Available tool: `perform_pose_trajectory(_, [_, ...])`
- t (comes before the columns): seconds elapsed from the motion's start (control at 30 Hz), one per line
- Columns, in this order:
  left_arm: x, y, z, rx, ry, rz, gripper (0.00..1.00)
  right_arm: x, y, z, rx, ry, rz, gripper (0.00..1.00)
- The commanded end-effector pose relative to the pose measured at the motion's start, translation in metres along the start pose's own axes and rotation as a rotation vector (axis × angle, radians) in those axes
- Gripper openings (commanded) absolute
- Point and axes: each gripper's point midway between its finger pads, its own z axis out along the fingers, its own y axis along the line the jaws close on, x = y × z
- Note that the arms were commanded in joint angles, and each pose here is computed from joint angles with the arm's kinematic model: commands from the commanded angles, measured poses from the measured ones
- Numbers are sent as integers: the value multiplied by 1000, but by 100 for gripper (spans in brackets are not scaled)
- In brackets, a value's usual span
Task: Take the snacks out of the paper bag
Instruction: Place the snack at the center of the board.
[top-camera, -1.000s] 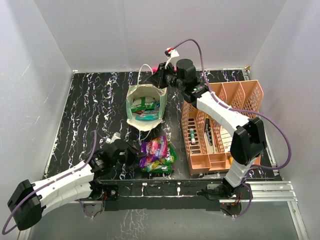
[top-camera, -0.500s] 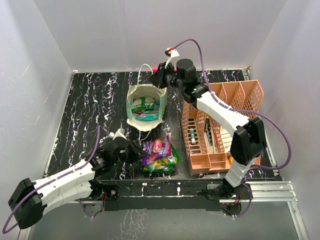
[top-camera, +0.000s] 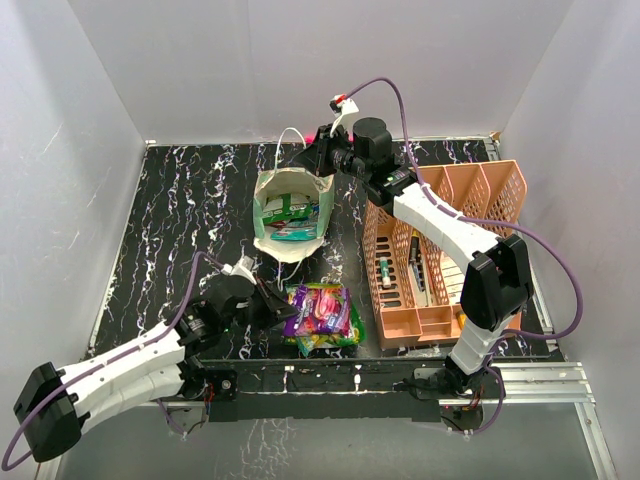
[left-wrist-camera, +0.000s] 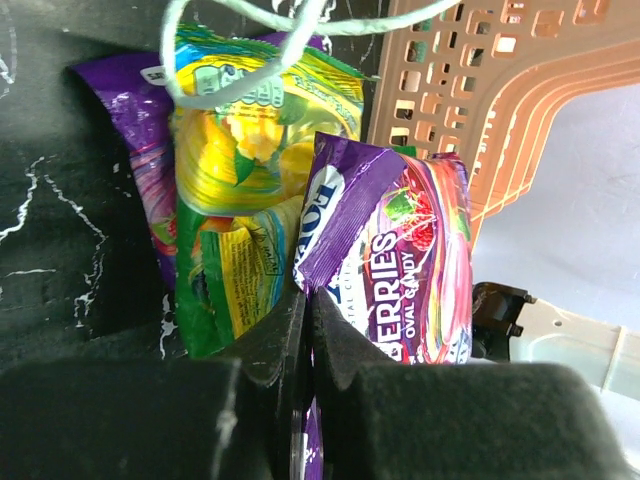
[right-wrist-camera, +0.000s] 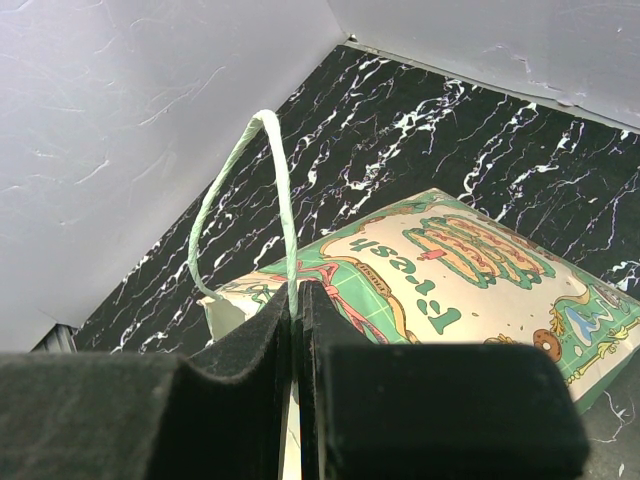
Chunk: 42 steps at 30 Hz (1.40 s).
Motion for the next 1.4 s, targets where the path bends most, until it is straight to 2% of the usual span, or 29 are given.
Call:
perform_pose_trajectory(0.0, [-3, 10, -1, -33, -33, -17, 0, -33, 16, -9, -38, -98, -27, 7])
perform_pose_trajectory(0.23, [3, 12, 11, -97, 18, -3, 2, -36, 17, -11, -33, -104, -38, 7])
perform_pose_trajectory(0.4, [-3, 11, 6, -88, -16, -20, 18, -37, 17, -13, -26, -106, -44, 7])
perform_pose_trajectory(0.53, [-6, 6, 1, -46, -40, -37, 27, -37, 17, -12, -31, -106, -43, 7])
perform_pose_trajectory(0.8, [-4, 7, 1, -62, -26, -22, 29, -35, 16, -10, -33, -101, -38, 7])
perform_pose_trajectory(0.93, [-5, 7, -1, -72, -24, 1, 36, -34, 16, -11, -30, -101, -40, 7])
perform_pose_trajectory(1.07, [-12, 3, -11, -78, -54, 45, 49, -35, 16, -11, -28, -102, -41, 7])
perform_pose_trajectory(1.23, [-28, -16, -32, -58, -118, 136, 56, -35, 16, -11, -30, -102, -43, 7])
perform_pose_trajectory(1.37, [-47, -48, -51, -10, -178, 286, 62, -35, 18, -11, -42, -98, -43, 7])
